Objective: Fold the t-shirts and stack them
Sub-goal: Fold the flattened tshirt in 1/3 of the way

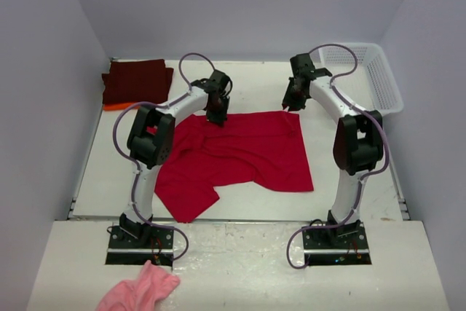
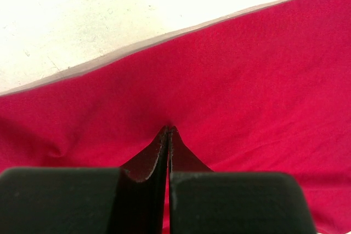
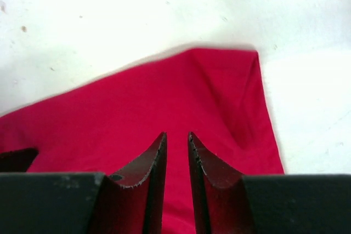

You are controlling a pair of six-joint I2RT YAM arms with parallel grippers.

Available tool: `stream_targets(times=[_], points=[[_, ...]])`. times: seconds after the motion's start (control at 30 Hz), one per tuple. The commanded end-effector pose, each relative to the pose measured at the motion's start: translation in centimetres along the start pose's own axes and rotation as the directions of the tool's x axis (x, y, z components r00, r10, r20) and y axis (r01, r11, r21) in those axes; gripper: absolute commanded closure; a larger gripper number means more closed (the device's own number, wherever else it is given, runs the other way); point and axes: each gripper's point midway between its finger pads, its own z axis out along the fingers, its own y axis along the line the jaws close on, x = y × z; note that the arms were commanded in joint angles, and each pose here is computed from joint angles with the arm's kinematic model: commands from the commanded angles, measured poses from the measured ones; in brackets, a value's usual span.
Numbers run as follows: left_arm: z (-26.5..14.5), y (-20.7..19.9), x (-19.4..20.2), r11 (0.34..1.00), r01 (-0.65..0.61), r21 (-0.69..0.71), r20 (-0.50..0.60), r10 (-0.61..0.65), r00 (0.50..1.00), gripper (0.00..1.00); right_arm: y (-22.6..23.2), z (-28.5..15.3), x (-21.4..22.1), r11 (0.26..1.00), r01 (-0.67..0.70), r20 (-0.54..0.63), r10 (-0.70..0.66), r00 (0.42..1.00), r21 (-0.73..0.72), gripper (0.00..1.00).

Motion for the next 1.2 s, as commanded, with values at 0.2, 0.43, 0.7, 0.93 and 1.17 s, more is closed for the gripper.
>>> stream_targets(times=[0.2, 0.43, 0.7, 0.93, 1.17], points=[[0.0, 0.2, 0.3, 1.0, -0.017, 0.012, -0.008, 0.017, 1.0, 1.0, 1.7, 0.8, -1.9, 0.984, 0.179, -0.027, -0.178, 0.984, 0.022, 0.75], [0.1, 0.4, 0.8, 1.0, -0.02, 0.01, -0.019, 0.02, 1.0, 1.0, -1.3, -0.3, 1.0, 0.987, 0.14, -0.037, -0.137, 0.99, 0.084, 0.56], [-0.1, 0.3, 0.8, 1.0, -0.02, 0.015, -0.014, 0.02, 1.0, 1.0, -3.0, 1.0, 2.9, 0.981, 0.146, -0.068, -0.138, 0.988, 0.127, 0.56], [-0.2, 0.4, 0.8, 1.0, -0.023, 0.01, -0.014, 0.023, 1.0, 1.0, -2.8, 1.4, 3.9, 0.989, 0.114, -0.076, -0.107, 0.991, 0.096, 0.77], [0.6, 0.7, 1.5, 1.0, -0.021, 0.002, -0.036, 0.022, 0.999, 1.0, -2.6, 1.2, 3.0, 0.987, 0.126, -0.051, -0.121, 0.991, 0.101, 1.0]])
